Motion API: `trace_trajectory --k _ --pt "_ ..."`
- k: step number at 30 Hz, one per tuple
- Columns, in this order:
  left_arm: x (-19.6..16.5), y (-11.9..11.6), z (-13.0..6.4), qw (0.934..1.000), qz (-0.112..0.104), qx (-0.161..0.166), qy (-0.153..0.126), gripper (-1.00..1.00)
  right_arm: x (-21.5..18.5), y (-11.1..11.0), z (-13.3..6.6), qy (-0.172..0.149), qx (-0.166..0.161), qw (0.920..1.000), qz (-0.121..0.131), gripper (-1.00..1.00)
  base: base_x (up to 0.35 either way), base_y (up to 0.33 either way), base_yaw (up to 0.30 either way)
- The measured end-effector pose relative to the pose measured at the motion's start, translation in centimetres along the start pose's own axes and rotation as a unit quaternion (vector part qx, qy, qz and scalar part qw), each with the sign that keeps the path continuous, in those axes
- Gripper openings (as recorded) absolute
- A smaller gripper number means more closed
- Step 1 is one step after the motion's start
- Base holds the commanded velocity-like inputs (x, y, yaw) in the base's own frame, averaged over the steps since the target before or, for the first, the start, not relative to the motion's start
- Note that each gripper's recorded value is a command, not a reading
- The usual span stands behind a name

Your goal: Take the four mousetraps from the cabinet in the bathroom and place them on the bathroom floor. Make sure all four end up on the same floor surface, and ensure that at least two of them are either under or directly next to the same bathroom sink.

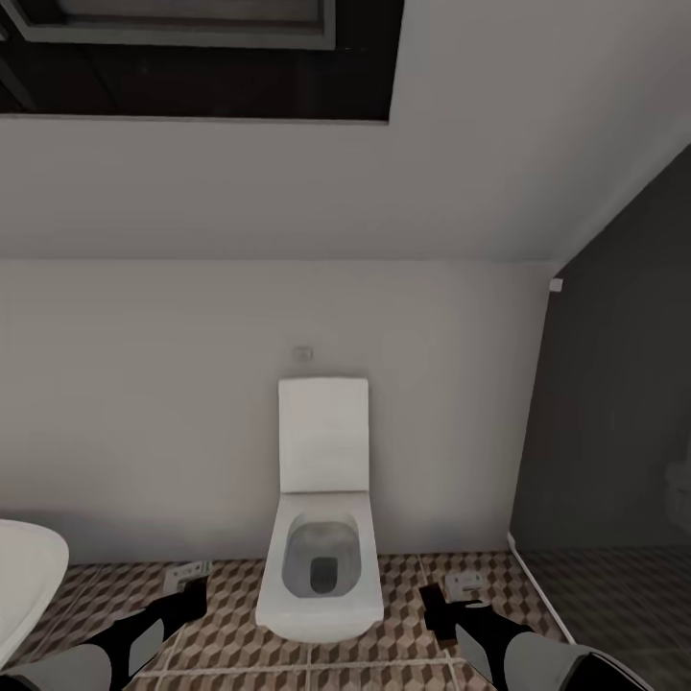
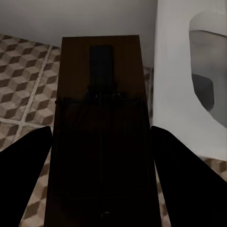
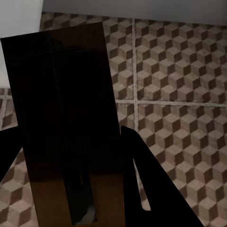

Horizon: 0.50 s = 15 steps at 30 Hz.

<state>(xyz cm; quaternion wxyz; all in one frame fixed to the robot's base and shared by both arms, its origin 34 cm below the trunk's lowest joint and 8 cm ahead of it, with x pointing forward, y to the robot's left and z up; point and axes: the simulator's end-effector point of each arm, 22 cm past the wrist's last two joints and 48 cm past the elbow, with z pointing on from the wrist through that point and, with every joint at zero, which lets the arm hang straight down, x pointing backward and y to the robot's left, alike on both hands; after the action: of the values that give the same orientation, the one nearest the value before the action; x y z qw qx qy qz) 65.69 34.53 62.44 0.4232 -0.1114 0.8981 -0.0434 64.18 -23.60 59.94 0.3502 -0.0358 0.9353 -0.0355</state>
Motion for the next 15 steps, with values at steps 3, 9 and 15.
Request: trace_trajectory --k 3,9,15 --pt "0.4 0.2 0.3 1.0 0.0 0.0 0.0 -1.0 0.4 0.1 0.4 0.0 0.0 1.0 0.001 -1.0 0.0 0.0 0.0" --pt "1.4 0.4 0.9 1.0 0.001 0.0 0.0 -1.0 1.2 0.2 1.2 0.0 0.0 1.0 0.002 -1.0 0.0 0.0 0.0" --pt "2.3 0.6 1.6 1.0 0.001 0.0 0.0 -1.0 2.1 0.3 1.9 -0.001 0.0 1.0 0.002 -1.0 0.0 0.0 0.0"
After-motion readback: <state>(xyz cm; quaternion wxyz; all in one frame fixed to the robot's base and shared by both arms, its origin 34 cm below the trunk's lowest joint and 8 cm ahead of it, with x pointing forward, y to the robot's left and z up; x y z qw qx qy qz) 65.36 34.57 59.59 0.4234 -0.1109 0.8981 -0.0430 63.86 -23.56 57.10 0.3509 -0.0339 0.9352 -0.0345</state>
